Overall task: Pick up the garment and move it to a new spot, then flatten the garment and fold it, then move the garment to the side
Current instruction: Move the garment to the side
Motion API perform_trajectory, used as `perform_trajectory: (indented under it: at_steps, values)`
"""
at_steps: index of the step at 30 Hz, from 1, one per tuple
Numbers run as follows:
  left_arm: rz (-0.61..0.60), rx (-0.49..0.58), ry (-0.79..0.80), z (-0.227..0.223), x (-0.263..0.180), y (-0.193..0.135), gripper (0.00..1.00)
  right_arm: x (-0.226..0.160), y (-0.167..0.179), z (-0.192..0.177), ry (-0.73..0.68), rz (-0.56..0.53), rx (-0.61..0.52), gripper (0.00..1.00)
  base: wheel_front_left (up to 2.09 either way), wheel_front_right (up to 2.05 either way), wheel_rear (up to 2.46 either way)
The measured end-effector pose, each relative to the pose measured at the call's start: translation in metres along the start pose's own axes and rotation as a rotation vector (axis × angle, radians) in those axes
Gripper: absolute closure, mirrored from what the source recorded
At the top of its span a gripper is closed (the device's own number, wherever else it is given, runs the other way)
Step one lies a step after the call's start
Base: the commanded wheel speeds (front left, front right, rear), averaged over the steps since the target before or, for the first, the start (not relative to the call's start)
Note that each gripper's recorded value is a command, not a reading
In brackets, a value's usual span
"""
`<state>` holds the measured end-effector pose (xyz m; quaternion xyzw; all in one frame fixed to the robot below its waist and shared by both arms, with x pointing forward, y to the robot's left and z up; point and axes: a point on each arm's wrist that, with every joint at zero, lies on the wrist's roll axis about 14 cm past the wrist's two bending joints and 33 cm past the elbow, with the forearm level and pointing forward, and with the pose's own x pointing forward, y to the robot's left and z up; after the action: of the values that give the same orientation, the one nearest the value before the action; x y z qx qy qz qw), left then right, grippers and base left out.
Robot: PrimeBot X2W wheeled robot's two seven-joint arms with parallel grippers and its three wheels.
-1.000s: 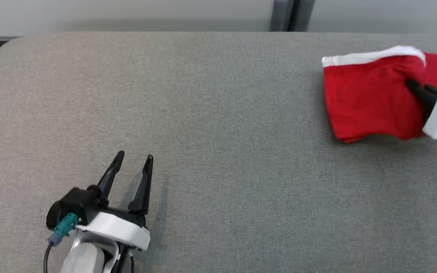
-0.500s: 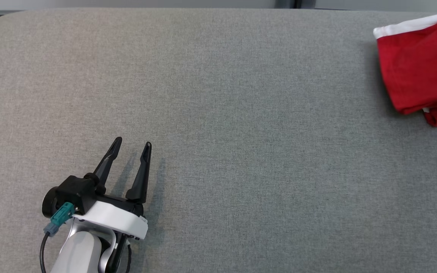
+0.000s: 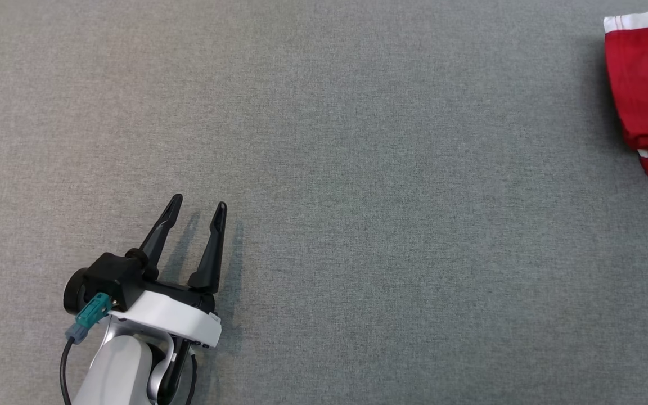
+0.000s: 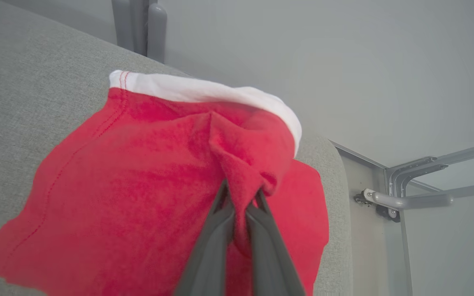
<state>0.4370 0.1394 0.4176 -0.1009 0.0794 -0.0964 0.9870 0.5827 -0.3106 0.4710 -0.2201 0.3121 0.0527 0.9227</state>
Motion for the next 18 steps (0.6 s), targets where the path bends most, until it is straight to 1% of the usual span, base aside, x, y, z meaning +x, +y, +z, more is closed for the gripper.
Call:
perform_trajectory:
  at_steps: [2,3,4,5,8,11,15,18]
  values:
    - [0.0,-0.001,0.007,-0.003,0.0,0.0,0.0,0.002,-0.003,-0.008,0.023,-0.012,0.001,1.0,0.0,0.0,0.0]
    - [-0.001,-0.002,0.01,-0.004,0.001,0.0,0.0,0.002,-0.004,-0.011,0.034,-0.018,0.003,0.84,0.0,0.0,0.0]
    - [-0.002,-0.002,0.01,-0.004,0.001,-0.001,0.0,0.003,-0.006,-0.016,0.046,-0.026,0.006,0.54,0.0,0.0,0.0]
    - [-0.003,-0.002,0.01,-0.004,0.001,-0.001,0.0,0.003,-0.007,-0.02,0.055,-0.031,0.009,0.0,0.0,0.0,0.0]
    - [-0.007,-0.002,0.004,-0.001,0.001,-0.003,0.0,0.002,-0.005,-0.025,0.057,-0.038,0.014,0.0,0.0,0.0,0.0]
    - [-0.008,0.001,-0.008,0.004,0.001,-0.003,0.0,-0.003,-0.005,-0.021,0.039,-0.045,0.003,0.0,0.0,0.0,0.0]
    - [-0.015,0.002,-0.029,0.012,-0.003,-0.007,0.0,-0.017,-0.012,-0.004,-0.033,-0.063,-0.017,0.0,0.0,0.0,0.0]
    - [-0.022,0.004,-0.052,0.02,-0.006,-0.011,0.0,-0.034,-0.019,0.022,-0.131,-0.08,-0.031,0.0,0.0,0.0,0.0]
